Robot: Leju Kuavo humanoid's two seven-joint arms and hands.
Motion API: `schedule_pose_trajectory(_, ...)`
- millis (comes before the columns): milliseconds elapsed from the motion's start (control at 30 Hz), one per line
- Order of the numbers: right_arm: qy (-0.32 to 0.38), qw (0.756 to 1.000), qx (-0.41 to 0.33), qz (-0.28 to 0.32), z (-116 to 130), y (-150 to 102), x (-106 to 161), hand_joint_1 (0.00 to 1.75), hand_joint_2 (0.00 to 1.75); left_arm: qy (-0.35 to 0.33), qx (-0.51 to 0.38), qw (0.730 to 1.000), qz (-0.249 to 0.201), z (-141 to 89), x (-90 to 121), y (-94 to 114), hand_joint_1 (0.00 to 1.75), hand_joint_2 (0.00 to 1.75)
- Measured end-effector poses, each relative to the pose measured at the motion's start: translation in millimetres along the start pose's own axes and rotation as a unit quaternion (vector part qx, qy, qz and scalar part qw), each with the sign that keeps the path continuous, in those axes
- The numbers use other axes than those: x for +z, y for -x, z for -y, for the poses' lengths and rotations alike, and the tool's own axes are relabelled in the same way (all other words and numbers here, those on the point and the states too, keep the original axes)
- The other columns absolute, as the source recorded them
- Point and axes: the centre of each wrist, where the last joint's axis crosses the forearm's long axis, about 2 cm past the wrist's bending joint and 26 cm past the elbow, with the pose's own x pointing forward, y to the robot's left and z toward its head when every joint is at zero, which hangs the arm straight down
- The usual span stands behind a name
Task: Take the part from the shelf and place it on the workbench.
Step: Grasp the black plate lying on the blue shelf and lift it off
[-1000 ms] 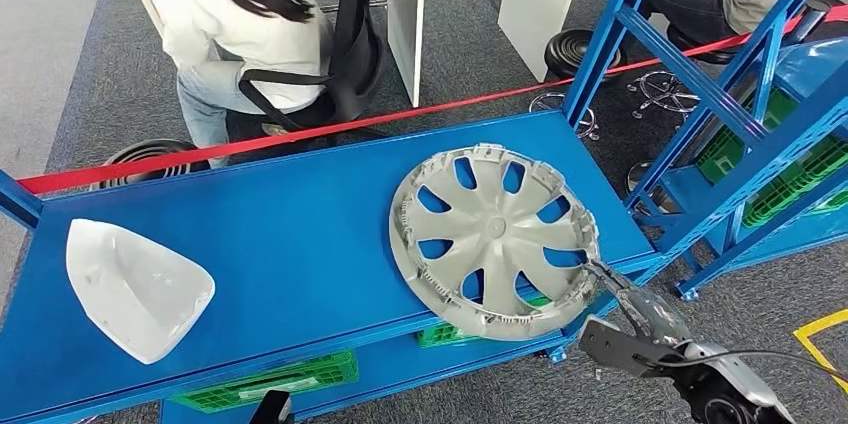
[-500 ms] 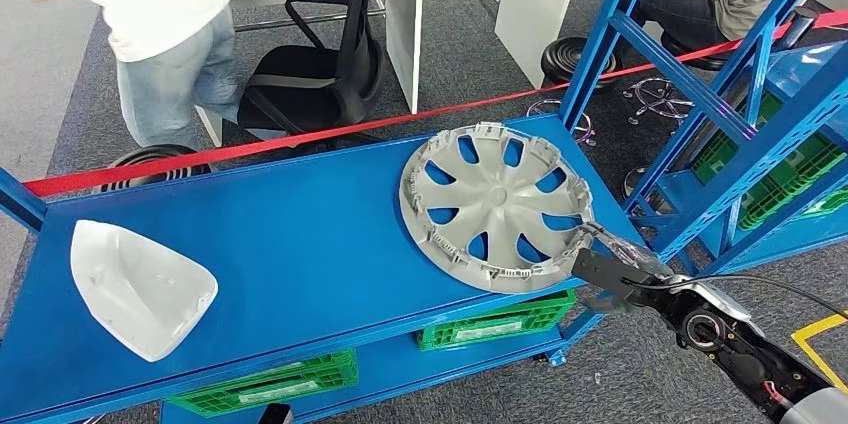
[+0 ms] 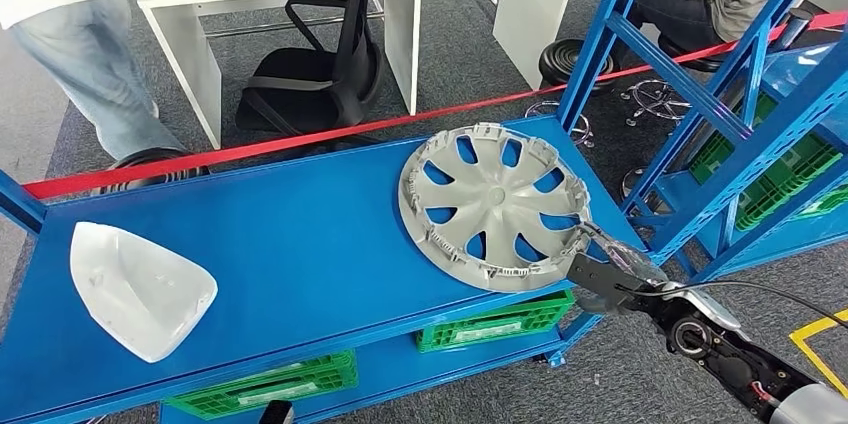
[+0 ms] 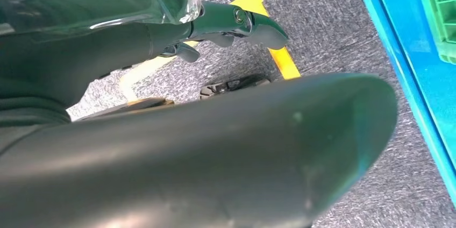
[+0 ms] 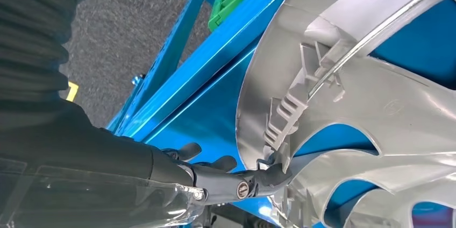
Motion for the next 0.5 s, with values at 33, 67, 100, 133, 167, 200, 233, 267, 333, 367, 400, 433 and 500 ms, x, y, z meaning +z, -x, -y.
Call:
schedule_pose_trajectory(33, 0.005, 1.0, 0.004, 0.002, -1.2, 0.4, 0.4, 0.0, 1.75, -0.001, 0.0, 1.0, 0.001, -0.2, -0.1, -0.4, 0.0, 0.0)
schedule_pose_trajectory(67, 0.012, 1.0, 0.007, 0.004, -3.5, 0.9, 1.3, 0.0, 1.75, -0.003, 0.0, 1.0, 0.001, -0.5, -0.2, -0.7, 0.0, 0.0)
schedule_pose_trajectory(100, 0.02, 1.0, 0.011, 0.006, -6.6, 1.0, 2.6, 0.0, 1.75, -0.004, 0.0, 1.0, 0.001, -0.9, -0.3, -0.9, 0.0, 0.0)
schedule_pose_trajectory(133, 0.026, 1.0, 0.016, 0.007, -10.3, 1.3, 4.6, 0.0, 1.75, -0.005, 0.0, 1.0, 0.001, -1.4, -0.3, -1.1, 0.0, 0.0)
schedule_pose_trajectory(167, 0.031, 0.999, 0.02, 0.008, -14.0, 0.6, 6.8, 0.0, 1.75, -0.006, 0.0, 1.0, 0.001, -2.1, -0.2, -0.8, 0.0, 0.0)
schedule_pose_trajectory(200, 0.033, 0.999, 0.024, 0.009, -17.2, -0.3, 9.0, 0.0, 1.75, -0.007, -0.001, 1.0, -0.001, -2.9, 0.0, -0.1, 0.0, 0.0)
schedule_pose_trajectory(233, 0.032, 0.999, 0.026, 0.011, -20.0, -1.5, 11.1, 0.0, 1.75, -0.008, -0.001, 1.0, -0.003, -3.9, 0.5, 1.2, 0.0, 0.0)
schedule_pose_trajectory(267, 0.031, 0.999, 0.027, 0.014, -22.1, -3.2, 12.7, 0.0, 1.75, -0.009, -0.001, 1.0, -0.004, -4.8, 1.0, 2.7, 0.0, 0.0)
schedule_pose_trajectory(333, 0.028, 0.999, 0.028, 0.021, -25.2, -5.4, 15.2, 0.0, 1.75, -0.01, -0.001, 1.0, -0.007, -6.0, 1.8, 4.9, 0.0, 0.0)
schedule_pose_trajectory(367, 0.027, 0.999, 0.029, 0.024, -25.9, -6.3, 16.3, 0.0, 1.75, -0.01, -0.001, 1.0, -0.007, -6.3, 2.0, 5.4, 0.0, 0.0)
schedule_pose_trajectory(400, 0.025, 0.999, 0.031, 0.027, -26.7, -7.0, 17.6, 0.0, 1.75, -0.011, -0.001, 1.0, -0.008, -6.7, 2.1, 5.8, 0.0, 0.0)
schedule_pose_trajectory(433, 0.024, 0.999, 0.035, 0.031, -27.7, -8.0, 19.4, 0.0, 1.75, -0.011, -0.002, 1.0, -0.009, -7.1, 2.2, 6.2, 0.0, 0.0)
schedule_pose_trajectory(500, 0.02, 0.998, 0.047, 0.038, -28.8, -10.3, 25.9, 0.0, 1.75, -0.012, -0.004, 1.0, -0.012, -7.8, 2.5, 6.8, 0.0, 0.0)
